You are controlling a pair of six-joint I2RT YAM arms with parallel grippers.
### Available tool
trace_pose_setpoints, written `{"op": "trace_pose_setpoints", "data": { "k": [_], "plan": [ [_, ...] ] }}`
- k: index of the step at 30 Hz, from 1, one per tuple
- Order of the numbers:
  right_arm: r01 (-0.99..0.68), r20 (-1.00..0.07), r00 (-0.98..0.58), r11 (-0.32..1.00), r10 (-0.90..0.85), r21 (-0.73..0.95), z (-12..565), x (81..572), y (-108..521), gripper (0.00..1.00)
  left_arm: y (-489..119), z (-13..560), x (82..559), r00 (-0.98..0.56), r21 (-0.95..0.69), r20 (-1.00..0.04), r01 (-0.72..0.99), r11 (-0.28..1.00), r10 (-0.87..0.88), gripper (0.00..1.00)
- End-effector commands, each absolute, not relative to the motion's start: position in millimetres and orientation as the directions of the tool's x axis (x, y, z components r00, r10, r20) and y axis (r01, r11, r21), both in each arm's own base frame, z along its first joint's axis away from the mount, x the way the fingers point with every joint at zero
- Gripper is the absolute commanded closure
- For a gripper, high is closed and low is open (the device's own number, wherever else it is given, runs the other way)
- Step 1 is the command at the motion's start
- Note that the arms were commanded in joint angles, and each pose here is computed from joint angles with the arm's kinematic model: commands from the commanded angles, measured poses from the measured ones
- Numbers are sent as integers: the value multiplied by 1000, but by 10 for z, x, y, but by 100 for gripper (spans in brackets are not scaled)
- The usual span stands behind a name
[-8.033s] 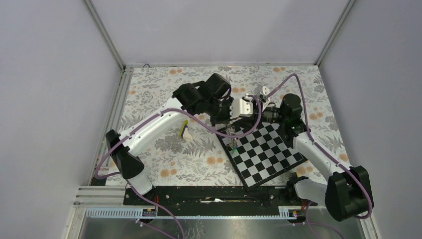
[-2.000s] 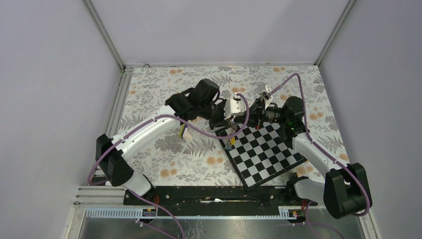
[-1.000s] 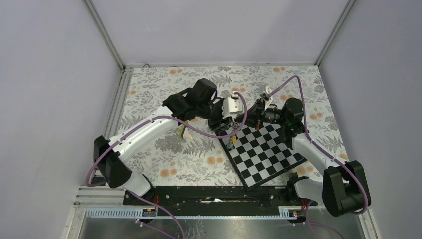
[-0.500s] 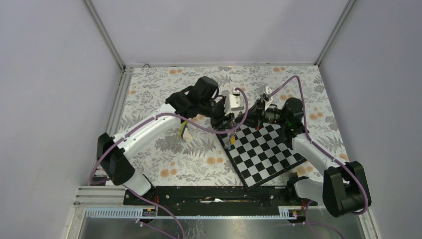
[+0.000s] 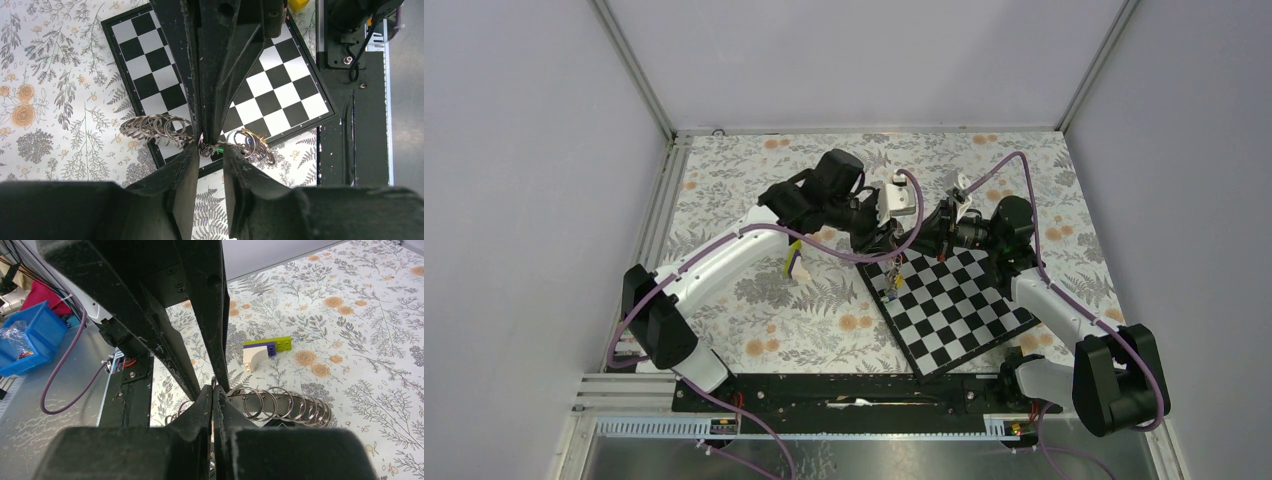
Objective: Put the keys on the keyring
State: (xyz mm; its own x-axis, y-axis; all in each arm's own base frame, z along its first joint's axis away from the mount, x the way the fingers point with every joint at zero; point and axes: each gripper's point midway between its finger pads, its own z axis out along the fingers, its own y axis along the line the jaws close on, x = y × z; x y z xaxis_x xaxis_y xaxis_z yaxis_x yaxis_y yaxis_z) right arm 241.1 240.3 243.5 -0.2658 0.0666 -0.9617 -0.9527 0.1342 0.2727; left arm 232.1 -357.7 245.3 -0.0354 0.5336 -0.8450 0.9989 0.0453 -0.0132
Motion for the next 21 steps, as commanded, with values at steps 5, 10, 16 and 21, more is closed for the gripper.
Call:
{"op": "trace_pose_setpoints", "data": {
  "k": [5,10,16,21],
  "plan": [
    [-978,-983,-165,118,84,174,2642,2381,2386,100,-3665,2683,2380,-1,11,-886,1000,24,464,86],
    [-977,-983,-165,122,84,175,2631,2393,2388,100,-3624,2671,2389,13,30,-882,999,29,471,100],
    [-981,-990,-122,144,74,132,2642,2421,2369,84,-3503,2602,2442,32,68,-829,997,44,559,100],
    [-982,-997,-74,171,19,76,2644,2465,2340,66,-3429,2544,2443,21,80,-767,995,63,642,100]
  ]
}}
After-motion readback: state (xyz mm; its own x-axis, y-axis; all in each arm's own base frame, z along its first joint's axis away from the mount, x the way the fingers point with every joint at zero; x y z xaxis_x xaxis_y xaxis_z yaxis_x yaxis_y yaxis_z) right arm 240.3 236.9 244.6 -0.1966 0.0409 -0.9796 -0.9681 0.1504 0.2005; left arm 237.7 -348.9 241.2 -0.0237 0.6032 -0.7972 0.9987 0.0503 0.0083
